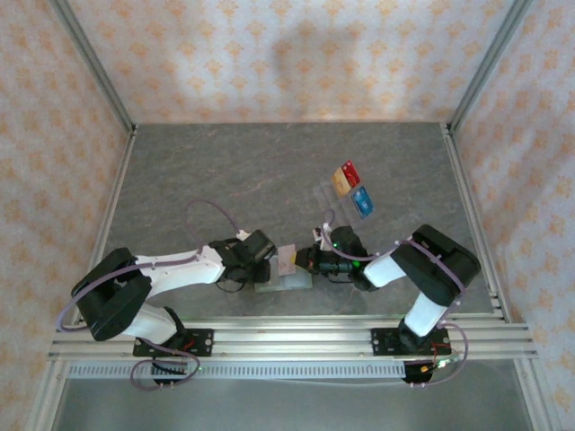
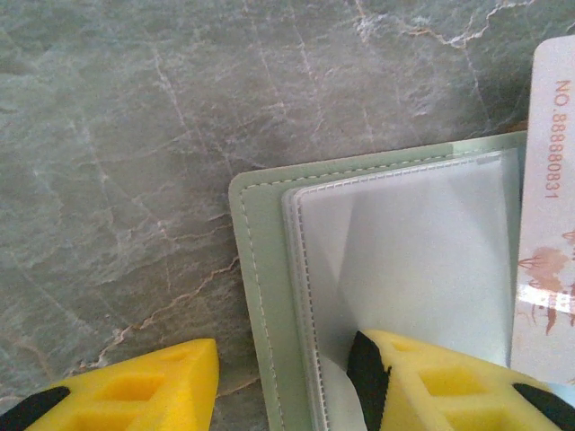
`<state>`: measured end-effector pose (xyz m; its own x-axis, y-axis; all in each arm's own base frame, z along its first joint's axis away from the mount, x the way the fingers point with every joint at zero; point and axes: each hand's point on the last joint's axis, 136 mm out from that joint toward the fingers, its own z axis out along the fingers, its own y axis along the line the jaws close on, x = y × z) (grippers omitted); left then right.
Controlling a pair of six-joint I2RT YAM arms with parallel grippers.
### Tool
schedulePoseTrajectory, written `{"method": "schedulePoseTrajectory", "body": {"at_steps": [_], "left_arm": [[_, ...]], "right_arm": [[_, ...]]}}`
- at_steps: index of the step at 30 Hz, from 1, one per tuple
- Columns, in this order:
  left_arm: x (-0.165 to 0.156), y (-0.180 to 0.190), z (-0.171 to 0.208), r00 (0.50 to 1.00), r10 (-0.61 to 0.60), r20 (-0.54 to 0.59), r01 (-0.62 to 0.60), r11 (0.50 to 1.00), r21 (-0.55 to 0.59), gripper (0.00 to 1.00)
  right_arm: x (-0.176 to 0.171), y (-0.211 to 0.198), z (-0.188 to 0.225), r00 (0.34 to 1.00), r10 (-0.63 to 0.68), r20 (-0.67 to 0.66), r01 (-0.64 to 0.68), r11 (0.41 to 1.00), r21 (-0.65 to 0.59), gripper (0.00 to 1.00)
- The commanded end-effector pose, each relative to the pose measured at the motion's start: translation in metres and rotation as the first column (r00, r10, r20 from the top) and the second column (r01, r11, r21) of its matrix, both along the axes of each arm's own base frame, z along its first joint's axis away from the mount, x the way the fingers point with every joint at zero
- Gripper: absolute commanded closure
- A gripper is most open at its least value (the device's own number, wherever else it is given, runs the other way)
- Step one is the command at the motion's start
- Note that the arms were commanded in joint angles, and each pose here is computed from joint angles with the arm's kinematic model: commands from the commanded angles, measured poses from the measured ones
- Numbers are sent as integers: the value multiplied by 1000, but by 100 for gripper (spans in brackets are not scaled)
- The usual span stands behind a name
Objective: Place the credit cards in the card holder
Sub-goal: Insert the credit card into the card slot.
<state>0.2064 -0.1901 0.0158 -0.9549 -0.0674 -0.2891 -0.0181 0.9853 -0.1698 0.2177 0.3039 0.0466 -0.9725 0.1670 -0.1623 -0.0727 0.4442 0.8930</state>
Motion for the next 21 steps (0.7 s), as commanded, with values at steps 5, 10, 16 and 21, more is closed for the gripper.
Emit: {"method": "schedulePoseTrajectory", "body": {"at_steps": [5, 10, 16, 21], "left_arm": [[-29, 32, -30, 994, 20, -110, -5, 991, 131, 54], [-29, 32, -31, 994, 20, -110, -6, 992, 129, 54], [-29, 33, -30, 994, 22, -108, -8, 992, 129, 54], [-29, 32, -31, 994, 24, -109, -10, 992, 127, 54]], "right_arm": [[2, -3, 0, 999, -22, 31, 22, 1000, 9, 100], [2, -3, -1, 999, -23, 31, 23, 1000, 8, 100], [2, 3, 6, 1000, -10, 24, 9, 999, 52, 100], [2, 4, 5, 1000, -6, 20, 5, 999, 51, 100]]}}
